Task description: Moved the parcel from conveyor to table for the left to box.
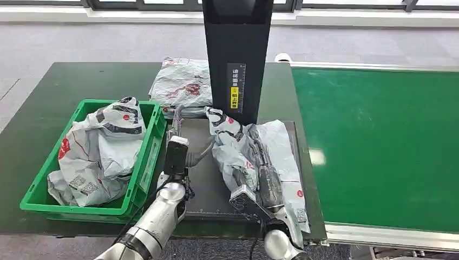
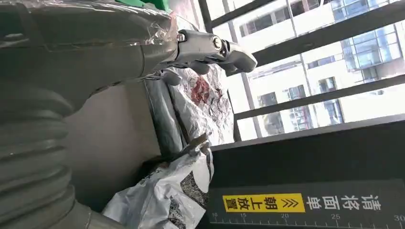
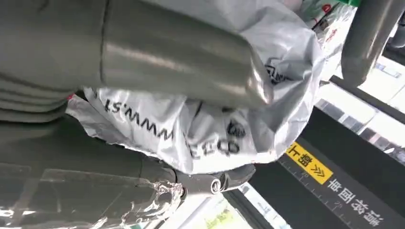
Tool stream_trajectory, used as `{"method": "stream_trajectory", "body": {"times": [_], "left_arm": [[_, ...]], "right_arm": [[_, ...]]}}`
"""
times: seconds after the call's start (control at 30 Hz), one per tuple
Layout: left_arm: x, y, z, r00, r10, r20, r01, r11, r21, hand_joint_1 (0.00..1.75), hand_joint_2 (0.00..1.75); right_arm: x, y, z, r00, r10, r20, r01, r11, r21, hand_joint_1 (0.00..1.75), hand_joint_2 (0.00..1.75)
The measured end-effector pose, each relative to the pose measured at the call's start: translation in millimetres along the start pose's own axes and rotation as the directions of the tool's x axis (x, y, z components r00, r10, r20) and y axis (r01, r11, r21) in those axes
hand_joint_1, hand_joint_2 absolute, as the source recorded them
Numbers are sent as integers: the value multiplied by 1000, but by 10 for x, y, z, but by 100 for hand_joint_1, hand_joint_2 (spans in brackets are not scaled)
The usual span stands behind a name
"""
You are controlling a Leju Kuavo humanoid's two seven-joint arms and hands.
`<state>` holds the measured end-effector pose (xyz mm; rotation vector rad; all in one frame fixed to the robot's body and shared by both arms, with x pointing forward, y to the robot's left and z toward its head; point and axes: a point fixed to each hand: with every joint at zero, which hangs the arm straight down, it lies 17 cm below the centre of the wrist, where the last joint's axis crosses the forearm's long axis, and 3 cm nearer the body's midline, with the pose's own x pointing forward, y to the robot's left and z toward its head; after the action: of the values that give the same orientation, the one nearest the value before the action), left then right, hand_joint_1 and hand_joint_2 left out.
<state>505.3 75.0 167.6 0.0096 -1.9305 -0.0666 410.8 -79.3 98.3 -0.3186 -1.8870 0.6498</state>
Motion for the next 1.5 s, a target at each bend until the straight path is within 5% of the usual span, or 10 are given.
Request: {"method": "stream_trajectory", "body": {"times": [0.37,0.57,0.7,0.83,1.07,1.2,1.5], "left_arm": [[-3,1,2,1000,0,-1,0,1000,0,0,175],[16,-135,41,1000,30,5,-30,998,-58,0,175],[36,-364,128,999,41,15,-38,987,-155,0,175],[96,-642,260,997,67,38,-54,959,-278,0,175],[119,-745,311,996,73,44,-56,946,-318,0,175],[198,-923,373,994,88,67,-58,929,-367,0,175],[286,-1029,364,991,100,84,-59,915,-398,0,175]], "right_arm": [[6,-44,-4,1000,-6,6,6,1000,-21,0,0],[-16,-385,11,982,-187,35,190,966,-174,0,0],[-191,-496,1,920,-393,-8,383,900,-208,0,0],[-241,-465,-39,768,-640,-20,632,763,-134,0,0],[-240,-560,-90,772,-636,5,631,765,-128,0,0],[-277,-1080,-329,858,-503,104,513,832,-212,0,0],[-278,-1301,-335,817,-551,171,577,777,-252,0,0]]}}
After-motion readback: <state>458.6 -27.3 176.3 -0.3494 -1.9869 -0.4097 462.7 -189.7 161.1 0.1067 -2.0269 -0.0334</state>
